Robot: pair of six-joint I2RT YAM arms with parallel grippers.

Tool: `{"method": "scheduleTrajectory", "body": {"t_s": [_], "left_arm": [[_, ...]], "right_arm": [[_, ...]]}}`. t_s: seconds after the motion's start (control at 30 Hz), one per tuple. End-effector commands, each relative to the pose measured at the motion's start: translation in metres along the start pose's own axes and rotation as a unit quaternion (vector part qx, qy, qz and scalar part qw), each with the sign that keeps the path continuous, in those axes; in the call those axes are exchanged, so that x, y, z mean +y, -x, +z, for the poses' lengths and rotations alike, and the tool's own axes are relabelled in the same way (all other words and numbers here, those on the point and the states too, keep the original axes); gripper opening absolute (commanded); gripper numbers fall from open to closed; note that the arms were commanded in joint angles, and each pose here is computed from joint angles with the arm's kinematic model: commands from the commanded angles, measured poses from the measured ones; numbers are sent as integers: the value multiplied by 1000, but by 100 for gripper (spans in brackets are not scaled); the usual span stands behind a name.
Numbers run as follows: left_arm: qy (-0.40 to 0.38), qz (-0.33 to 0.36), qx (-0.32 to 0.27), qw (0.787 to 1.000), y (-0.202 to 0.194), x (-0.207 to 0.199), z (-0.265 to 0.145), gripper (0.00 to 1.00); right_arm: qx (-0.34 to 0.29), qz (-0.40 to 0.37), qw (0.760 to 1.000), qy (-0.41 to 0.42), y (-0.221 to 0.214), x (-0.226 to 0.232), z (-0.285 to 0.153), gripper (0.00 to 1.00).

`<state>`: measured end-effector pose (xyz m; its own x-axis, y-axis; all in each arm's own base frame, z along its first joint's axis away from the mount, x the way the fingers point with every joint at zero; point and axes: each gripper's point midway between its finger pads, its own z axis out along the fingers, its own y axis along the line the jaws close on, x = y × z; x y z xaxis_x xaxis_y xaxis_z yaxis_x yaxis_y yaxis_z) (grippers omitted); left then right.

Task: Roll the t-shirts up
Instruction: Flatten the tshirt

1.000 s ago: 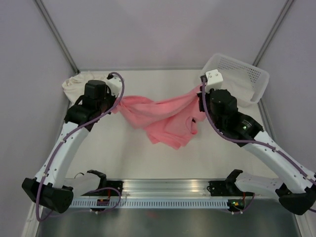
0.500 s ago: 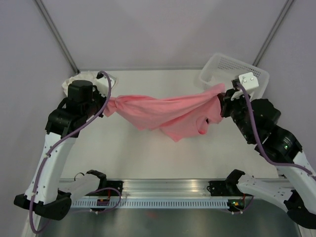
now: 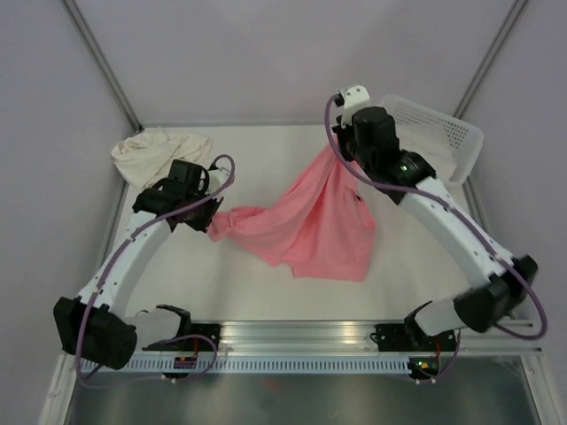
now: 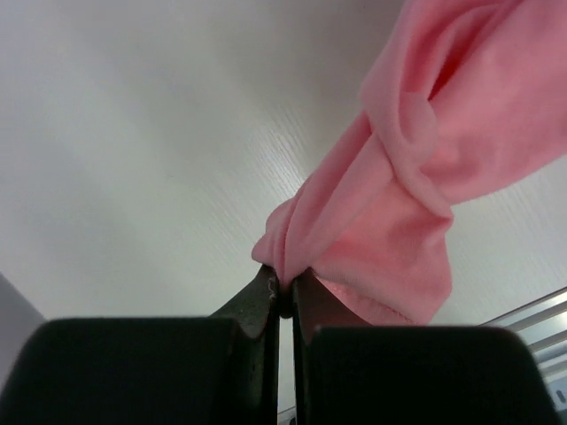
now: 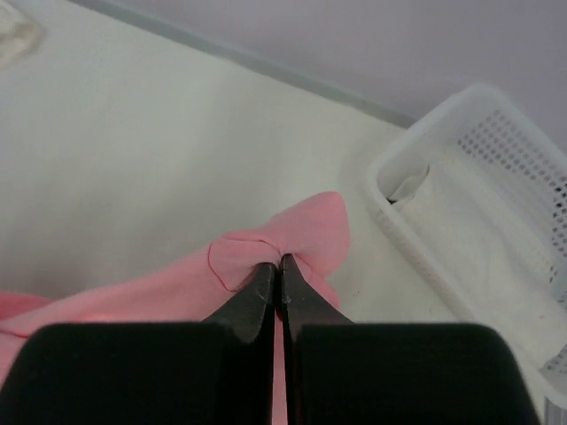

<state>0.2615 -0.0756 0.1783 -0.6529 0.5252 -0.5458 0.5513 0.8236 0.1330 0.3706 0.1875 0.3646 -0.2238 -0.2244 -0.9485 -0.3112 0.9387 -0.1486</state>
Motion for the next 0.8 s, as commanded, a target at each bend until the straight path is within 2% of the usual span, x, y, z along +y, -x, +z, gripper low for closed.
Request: {"method": "scheduleTrajectory", "body": {"t_s": [0.0, 0.03, 0.07, 0.1, 0.13, 0.17, 0.2, 0.23, 0.27, 0.33, 0.37, 0.4, 0.43, 0.47, 0.5, 0.53, 0.57, 0.6, 0.63, 0.67, 0.77], "left_arm": [[-17, -36, -6, 999, -1, 10, 28, 2], [-26, -40, -9, 999, -1, 12, 33, 2], [-27, -42, -3, 999, -4, 16, 39, 2], [-29, -51, 11, 998, -11, 22, 53, 2], [-28, -52, 16, 998, -13, 24, 59, 4], [-31, -49, 30, 998, -21, 24, 68, 6], [-38, -52, 46, 997, -28, 23, 78, 8], [-41, -52, 50, 997, -30, 23, 85, 10], [-45, -55, 59, 996, -36, 21, 91, 10], [-49, -60, 67, 995, -42, 21, 103, 10], [-49, -63, 73, 994, -47, 20, 106, 10], [-49, -67, 75, 994, -50, 21, 108, 10], [-48, -72, 76, 993, -51, 22, 110, 9], [-48, -77, 77, 993, -53, 23, 111, 9], [-47, -81, 75, 993, -53, 24, 111, 9], [-46, -86, 72, 993, -53, 25, 110, 9], [-45, -88, 66, 993, -52, 26, 108, 9], [-45, -89, 66, 993, -52, 25, 107, 9], [-44, -89, 60, 993, -51, 24, 104, 9], [-43, -90, 59, 993, -52, 24, 103, 9], [-38, -91, 57, 994, -55, 24, 99, 9]], "right_arm": [[29, 24, 999, -19, -26, -14, 82, 0], [21, 29, 999, -22, -14, -14, 95, 0], [61, 27, 998, -22, -43, -6, 132, 0], [51, 35, 998, -30, -24, -11, 145, 2], [63, 34, 997, -34, -31, -11, 161, 29], [118, 40, 991, -40, -73, -3, 191, 51], [101, 50, 992, -48, -54, -7, 201, 64], [118, 53, 990, -50, -63, -4, 210, 74], [170, 51, 983, -53, -99, 1, 220, 78], [190, 55, 979, -56, -114, 3, 221, 79], [163, 67, 983, -55, -99, 2, 215, 79], [197, 61, 977, -58, -137, 3, 208, 79], [194, 65, 977, -64, -142, 1, 200, 79], [151, 88, 982, -69, -115, -6, 183, 79], [186, 84, 976, -72, -156, -3, 169, 77], [189, 90, 975, -71, -164, -3, 158, 76], [165, 105, 979, -59, -151, -3, 142, 75], [204, 110, 971, -59, -193, 2, 127, 74], [193, 122, 972, -51, -190, 2, 113, 72], [230, 121, 964, -53, -229, 5, 97, 71], [235, 153, 958, -53, -251, 8, 71, 70]]}}
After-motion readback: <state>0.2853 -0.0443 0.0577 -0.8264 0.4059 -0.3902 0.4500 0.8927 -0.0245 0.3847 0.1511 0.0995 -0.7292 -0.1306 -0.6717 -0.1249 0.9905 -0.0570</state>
